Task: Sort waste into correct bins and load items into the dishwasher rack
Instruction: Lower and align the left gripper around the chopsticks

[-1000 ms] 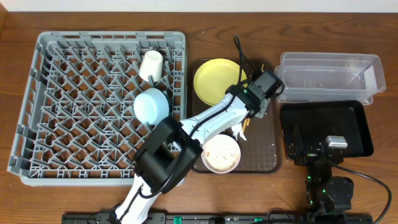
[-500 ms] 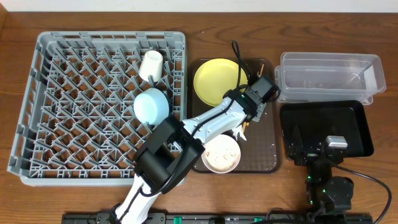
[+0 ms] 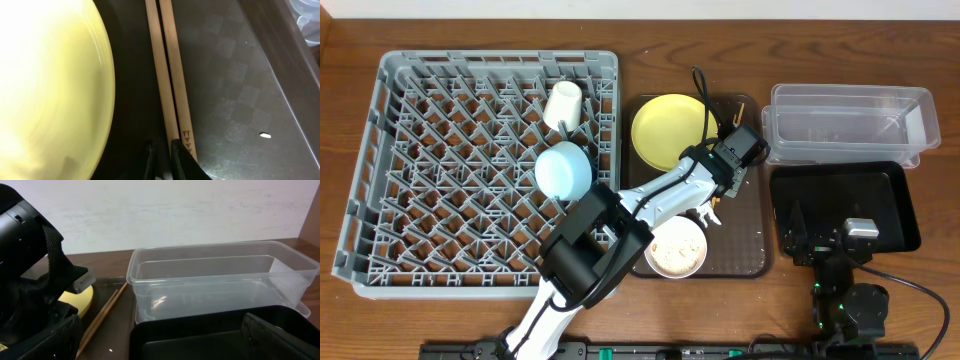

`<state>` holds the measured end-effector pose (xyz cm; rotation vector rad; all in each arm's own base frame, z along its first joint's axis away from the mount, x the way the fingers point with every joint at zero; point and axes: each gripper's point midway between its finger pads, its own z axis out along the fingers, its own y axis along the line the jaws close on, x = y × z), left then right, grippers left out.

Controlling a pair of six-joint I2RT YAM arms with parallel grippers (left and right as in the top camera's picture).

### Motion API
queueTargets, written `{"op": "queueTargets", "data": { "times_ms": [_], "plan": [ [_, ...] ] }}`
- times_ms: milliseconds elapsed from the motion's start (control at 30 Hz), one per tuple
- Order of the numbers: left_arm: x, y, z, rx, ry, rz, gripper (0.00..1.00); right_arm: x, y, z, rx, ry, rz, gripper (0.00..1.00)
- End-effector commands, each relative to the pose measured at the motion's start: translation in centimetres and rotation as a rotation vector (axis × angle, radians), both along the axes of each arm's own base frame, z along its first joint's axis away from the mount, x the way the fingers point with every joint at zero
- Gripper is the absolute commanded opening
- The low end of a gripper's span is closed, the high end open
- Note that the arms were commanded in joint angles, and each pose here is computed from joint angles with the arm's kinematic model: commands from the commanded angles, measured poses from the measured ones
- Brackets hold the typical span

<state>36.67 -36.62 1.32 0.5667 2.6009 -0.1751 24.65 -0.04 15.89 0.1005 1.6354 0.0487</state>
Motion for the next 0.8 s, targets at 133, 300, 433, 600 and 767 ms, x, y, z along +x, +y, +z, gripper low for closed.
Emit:
{"op": "queueTargets", "data": {
  "times_ms": [133,300,433,600,767],
  "plan": [
    [-0.31,0.31,-1.09,0.009,0.027,0.008,0.16,-0.01,-0.32,-0.09,0.011,0.002,-0.018,0.99],
    [-0.93,-0.30,-1.20,-0.020,0.060,-0.014,0.24,-0.01,-0.32,-0.09,0.011,0.002,-0.018,0.99],
    [-0.98,-0.22,-1.24,-0.017,0.062,-0.014,0.24,-0.01,-0.32,-0.09,0.011,0.002,-0.018,0.99],
    [-0.98,-0.24,-1.25,-0.017,0.062,-0.014,0.19,-0.01,-0.32,-0.10,0.011,0.002,-0.018,0.99],
    [-0.97,-0.25,-1.23,-0.018,0.062,-0.014,0.12,-0.01,-0.32,-0.10,0.011,0.002,-0.018,0.99]
  ]
}}
